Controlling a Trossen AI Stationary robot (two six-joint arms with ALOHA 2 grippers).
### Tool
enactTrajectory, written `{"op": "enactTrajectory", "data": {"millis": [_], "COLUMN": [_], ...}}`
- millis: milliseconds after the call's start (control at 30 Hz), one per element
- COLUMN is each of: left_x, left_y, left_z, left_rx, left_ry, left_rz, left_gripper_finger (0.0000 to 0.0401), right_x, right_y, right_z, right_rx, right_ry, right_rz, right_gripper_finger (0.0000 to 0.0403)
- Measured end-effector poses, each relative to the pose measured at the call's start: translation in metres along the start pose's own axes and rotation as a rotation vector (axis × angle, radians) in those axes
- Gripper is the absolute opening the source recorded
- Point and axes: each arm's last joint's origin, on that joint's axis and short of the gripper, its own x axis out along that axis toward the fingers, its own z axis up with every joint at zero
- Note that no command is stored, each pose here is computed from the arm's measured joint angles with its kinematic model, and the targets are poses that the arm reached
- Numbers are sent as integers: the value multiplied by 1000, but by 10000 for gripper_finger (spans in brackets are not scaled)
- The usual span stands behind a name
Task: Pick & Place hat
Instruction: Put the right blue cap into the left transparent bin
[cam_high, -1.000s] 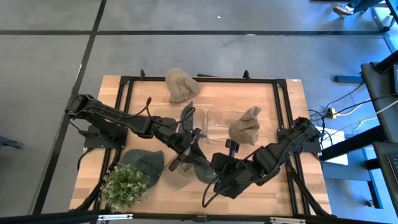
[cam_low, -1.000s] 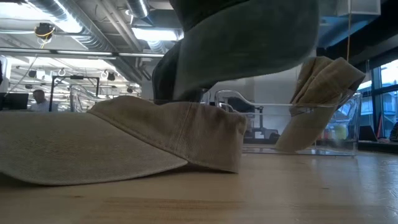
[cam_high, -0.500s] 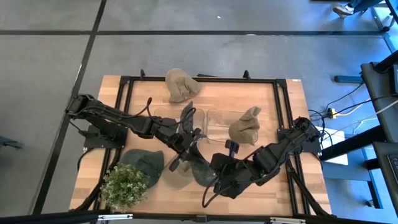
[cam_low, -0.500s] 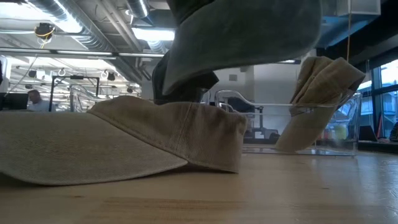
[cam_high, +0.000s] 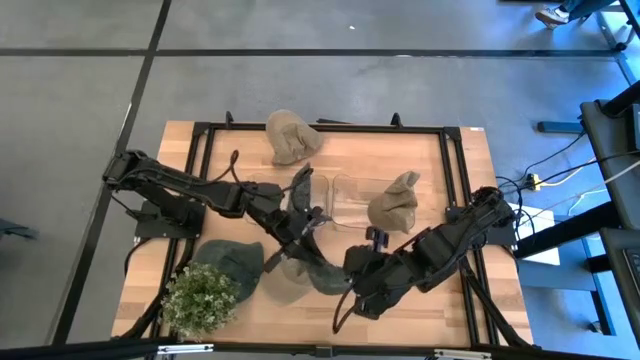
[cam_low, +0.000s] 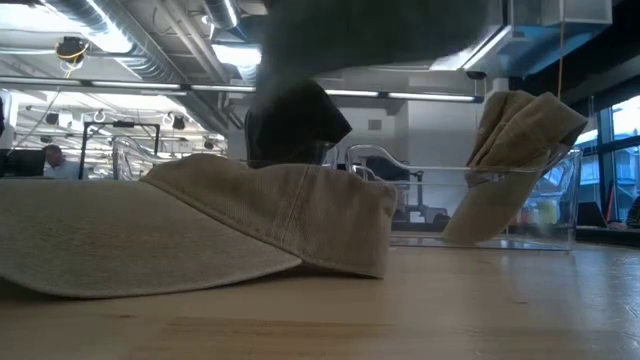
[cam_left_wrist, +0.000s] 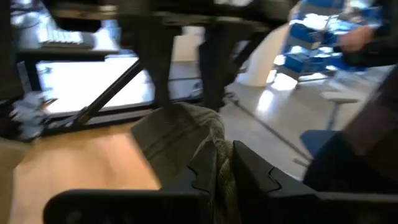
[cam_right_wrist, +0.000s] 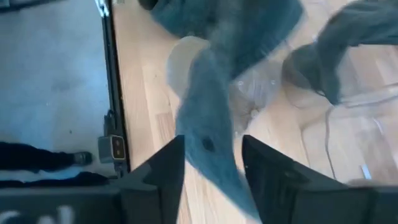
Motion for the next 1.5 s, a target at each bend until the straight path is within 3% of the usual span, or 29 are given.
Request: {"op": "enactTrajectory", "data": {"millis": [200,433,633,833,1067,1200,1333,1500], "left_x": [-16,-47,-88,-115,-130,-133,-133,-138], "left_y": [3,-1,-3,20,39,38,33,33], "left_z": [35,79,119,118,112,107,99,89], "left_rx": [-35,76,189,198,184,226,301,314], "left_ry": [71,212,251,326,345,397,466,518], "left_rz": [-40,-12,50,119,96,72,6,-100], "left_gripper_finger": [28,28,28,28,28,28,28,28], "right_x": [-47,-72,-89,-92,-107,-107,-103,-100], "right_y": [-7,-18,-30,-51,-83,-96,-108,-121], "right_z": [1,-18,-19,-19,-10,0,10,23], "right_rx": [-56,-217,-357,-428,-343,-326,-273,-222], "right_ry": [-102,-170,-238,-220,-168,-193,-213,-252], "right_rz": [68,-38,-129,-322,-217,-258,-307,-334], "right_gripper_finger": [202,215,217,217,217,217,217,217]}}
